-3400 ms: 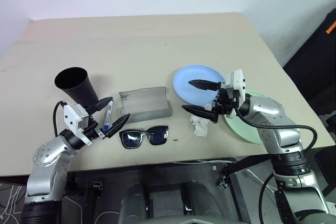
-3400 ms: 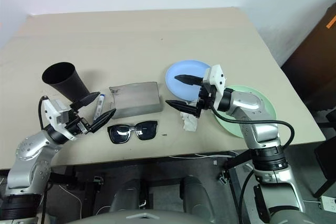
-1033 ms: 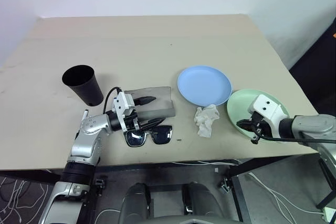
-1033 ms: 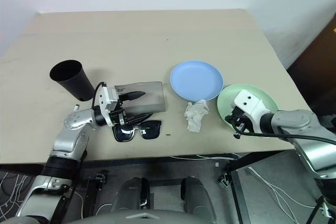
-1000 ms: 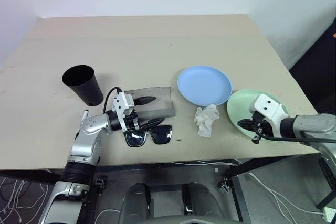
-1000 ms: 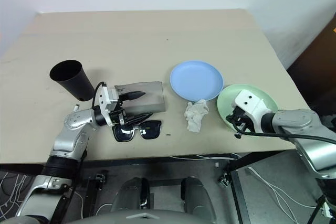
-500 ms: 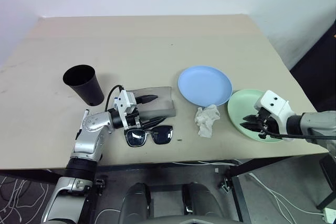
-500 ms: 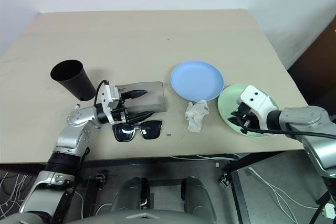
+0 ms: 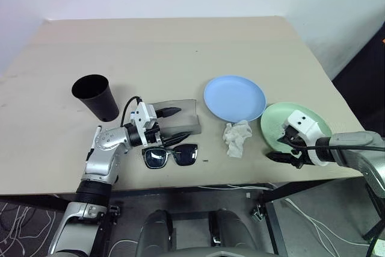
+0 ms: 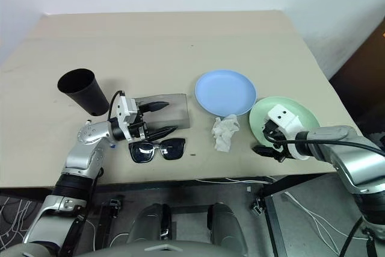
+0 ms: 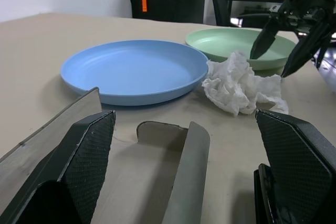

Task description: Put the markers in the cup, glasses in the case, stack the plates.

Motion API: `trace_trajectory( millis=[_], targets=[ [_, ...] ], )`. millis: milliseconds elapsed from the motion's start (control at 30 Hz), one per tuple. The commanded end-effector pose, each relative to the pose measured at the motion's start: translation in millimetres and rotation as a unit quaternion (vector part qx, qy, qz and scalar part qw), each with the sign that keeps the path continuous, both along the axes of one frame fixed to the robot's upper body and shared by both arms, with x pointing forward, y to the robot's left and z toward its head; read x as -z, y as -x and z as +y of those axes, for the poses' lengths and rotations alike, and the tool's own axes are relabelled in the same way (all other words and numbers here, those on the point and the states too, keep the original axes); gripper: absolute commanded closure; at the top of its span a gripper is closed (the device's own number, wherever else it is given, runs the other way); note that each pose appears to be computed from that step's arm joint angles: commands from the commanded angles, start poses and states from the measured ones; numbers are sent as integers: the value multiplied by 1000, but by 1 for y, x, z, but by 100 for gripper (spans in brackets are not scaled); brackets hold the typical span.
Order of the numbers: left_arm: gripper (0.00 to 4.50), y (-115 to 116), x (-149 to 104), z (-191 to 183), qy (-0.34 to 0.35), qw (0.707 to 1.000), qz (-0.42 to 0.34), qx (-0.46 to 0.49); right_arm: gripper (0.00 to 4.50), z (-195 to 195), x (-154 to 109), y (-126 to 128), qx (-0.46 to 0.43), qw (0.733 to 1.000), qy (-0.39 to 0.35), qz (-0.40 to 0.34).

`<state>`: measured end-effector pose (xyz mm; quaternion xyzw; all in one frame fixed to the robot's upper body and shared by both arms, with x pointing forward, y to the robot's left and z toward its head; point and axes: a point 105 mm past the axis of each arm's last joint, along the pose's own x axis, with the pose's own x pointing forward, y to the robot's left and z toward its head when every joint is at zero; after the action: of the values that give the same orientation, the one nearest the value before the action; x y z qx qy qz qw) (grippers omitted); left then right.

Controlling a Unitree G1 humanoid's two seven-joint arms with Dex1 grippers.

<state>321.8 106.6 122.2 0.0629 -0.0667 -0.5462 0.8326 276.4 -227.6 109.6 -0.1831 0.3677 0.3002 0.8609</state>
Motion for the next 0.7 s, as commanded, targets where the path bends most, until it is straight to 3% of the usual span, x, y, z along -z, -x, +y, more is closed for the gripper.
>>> trace_trajectory(
  millis=[33, 267, 467, 700],
  targets=[
    [0, 1, -12, -2, 5, 1000, -28, 3, 212, -5, -10, -3, -3, 999, 21, -26],
    [0, 1, -11, -2, 6, 1000, -27, 3, 449, -10, -18, -3, 6, 999, 27, -36],
    [0, 0, -13, 0, 12, 1000, -24, 3, 449, -11, -31, -5, 12, 997, 40, -65],
    [0, -6, -23, 8, 38, 999, -21, -13, 449, -20, -77, -21, 34, 983, 51, -174]
  ],
)
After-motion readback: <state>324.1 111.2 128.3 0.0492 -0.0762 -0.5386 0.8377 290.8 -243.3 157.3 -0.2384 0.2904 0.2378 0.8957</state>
